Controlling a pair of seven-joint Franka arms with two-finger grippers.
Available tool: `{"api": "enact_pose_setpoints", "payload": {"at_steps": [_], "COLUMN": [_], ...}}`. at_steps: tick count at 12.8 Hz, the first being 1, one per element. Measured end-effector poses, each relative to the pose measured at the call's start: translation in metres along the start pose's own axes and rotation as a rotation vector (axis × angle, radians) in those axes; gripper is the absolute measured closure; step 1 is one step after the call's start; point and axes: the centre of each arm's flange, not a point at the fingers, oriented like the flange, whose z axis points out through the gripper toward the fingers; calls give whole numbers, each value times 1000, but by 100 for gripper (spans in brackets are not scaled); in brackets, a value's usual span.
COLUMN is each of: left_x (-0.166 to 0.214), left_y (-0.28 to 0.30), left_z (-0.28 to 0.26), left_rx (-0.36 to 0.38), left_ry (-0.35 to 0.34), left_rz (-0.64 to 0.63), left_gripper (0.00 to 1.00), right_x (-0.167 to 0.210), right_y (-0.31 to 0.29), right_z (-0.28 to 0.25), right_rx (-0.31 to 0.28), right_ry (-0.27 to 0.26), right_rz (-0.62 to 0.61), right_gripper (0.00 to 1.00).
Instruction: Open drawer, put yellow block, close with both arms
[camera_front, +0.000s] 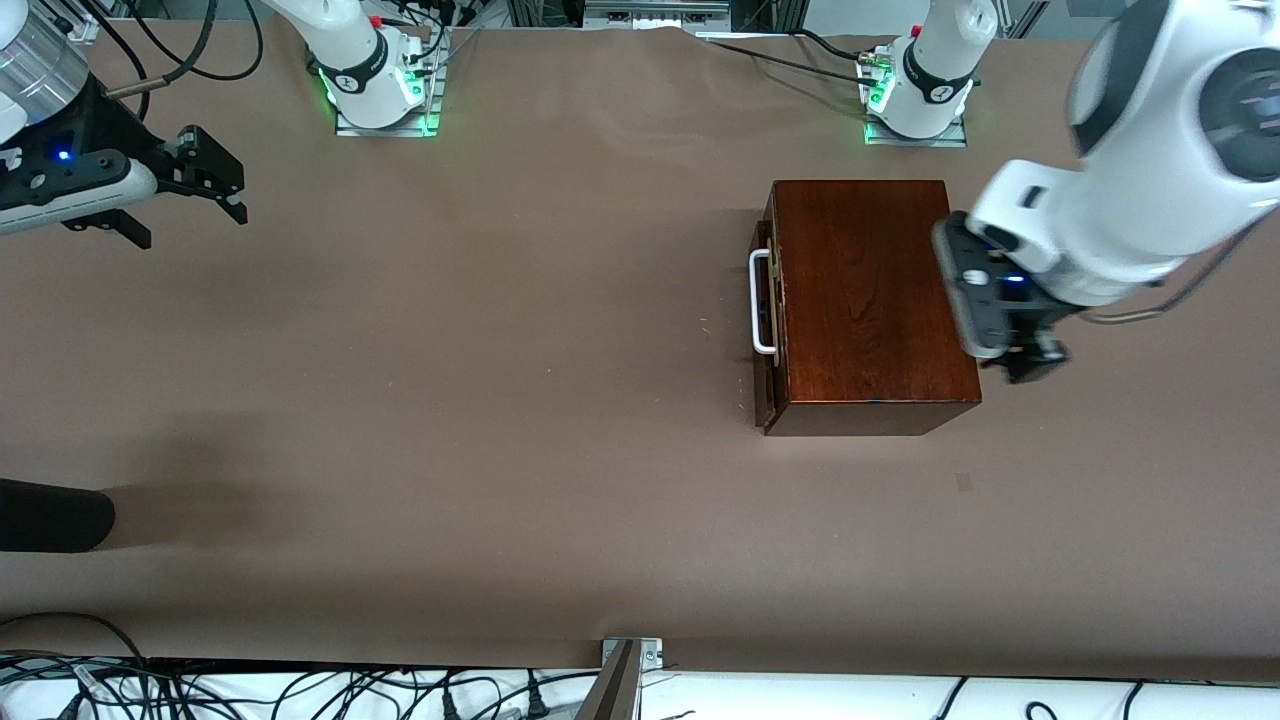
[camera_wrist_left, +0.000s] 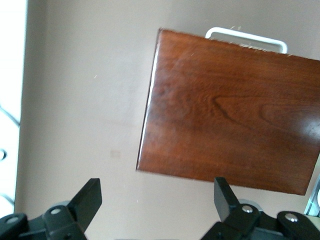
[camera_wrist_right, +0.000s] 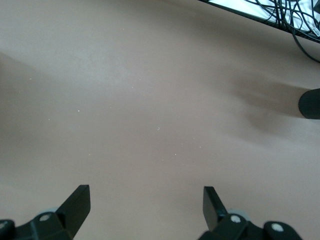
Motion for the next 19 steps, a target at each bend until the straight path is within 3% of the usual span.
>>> {"api": "enact_pose_setpoints", "payload": {"at_steps": [6,10,19], "left_x": [-69,-114,-140], "left_y": [32,37,39], "left_z": [-24,-21,1], "left_rx": [-12,-3,-28], "left_ry": [26,97,68], "left_rz": [-777,-1138,-1260], "left_gripper": [0,0,0], "right_x": [2,2,2], "right_y": [1,2,2], "right_z": [3,3,4], "right_rx": [0,0,0], "right_ry": [-2,-2,-3], "right_rz": [2,2,3], "right_gripper": [0,0,0]}}
